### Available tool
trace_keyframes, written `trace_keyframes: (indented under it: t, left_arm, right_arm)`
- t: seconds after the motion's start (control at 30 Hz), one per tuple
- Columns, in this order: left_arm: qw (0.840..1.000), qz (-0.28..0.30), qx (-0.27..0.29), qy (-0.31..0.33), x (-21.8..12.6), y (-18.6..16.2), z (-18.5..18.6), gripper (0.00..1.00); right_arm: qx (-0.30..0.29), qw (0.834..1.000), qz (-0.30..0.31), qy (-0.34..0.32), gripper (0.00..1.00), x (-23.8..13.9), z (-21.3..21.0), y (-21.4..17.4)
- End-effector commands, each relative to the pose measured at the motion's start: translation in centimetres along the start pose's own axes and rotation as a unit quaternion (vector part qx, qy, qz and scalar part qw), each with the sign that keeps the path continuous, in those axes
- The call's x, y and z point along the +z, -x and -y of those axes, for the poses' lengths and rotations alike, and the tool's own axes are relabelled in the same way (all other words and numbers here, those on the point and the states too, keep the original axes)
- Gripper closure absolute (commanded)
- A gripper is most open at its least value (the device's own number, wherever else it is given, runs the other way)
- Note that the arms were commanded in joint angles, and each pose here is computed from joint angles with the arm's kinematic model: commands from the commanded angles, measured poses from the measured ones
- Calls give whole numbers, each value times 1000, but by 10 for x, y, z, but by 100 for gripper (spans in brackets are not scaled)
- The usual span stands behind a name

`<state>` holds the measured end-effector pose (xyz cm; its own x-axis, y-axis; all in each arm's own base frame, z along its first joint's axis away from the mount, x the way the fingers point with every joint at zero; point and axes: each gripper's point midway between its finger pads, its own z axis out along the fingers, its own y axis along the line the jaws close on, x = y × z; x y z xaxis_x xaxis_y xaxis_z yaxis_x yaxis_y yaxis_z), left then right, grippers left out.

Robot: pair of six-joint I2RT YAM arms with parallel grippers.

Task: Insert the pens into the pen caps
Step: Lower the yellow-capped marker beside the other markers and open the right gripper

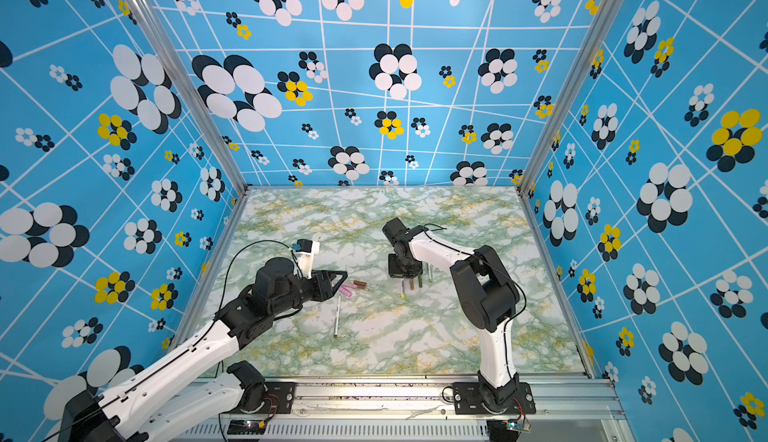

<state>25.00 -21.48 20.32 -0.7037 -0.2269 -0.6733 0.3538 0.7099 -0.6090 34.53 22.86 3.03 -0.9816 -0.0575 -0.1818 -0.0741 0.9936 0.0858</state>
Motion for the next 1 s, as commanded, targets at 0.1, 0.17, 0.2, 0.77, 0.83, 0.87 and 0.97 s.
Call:
trace_keyframes:
  t: [0.1, 0.17, 0.2, 0.77, 0.83, 0.87, 0.97]
  left_arm:
    - [1000, 4, 2, 17, -3, -1, -11, 49]
    - [1000, 5, 2, 19, -4, -1, -12, 49]
    - [1000, 5, 2, 20, -4, -1, -12, 49]
    - [1000, 17, 1, 26, -11, 5, -15, 49]
    - [1000, 16, 0, 26, -10, 5, -16, 49]
    - [1000, 16, -1, 26, -10, 6, -16, 49]
    - [1000, 17, -2, 24, -11, 8, -15, 49]
  right_arm:
    - [-1, 1000, -8, -17, 96, 4, 8, 4]
    - [0, 1000, -9, -18, 94, 6, 9, 4]
    - [-1, 1000, -8, -19, 92, 6, 9, 5]
    - [-1, 999, -8, -34, 80, 11, 13, 8]
    - [-2, 999, -7, -35, 77, 10, 13, 8]
    - [-1, 999, -5, -34, 75, 8, 13, 9]
    - [-2, 1000, 3, -27, 72, -3, 10, 13]
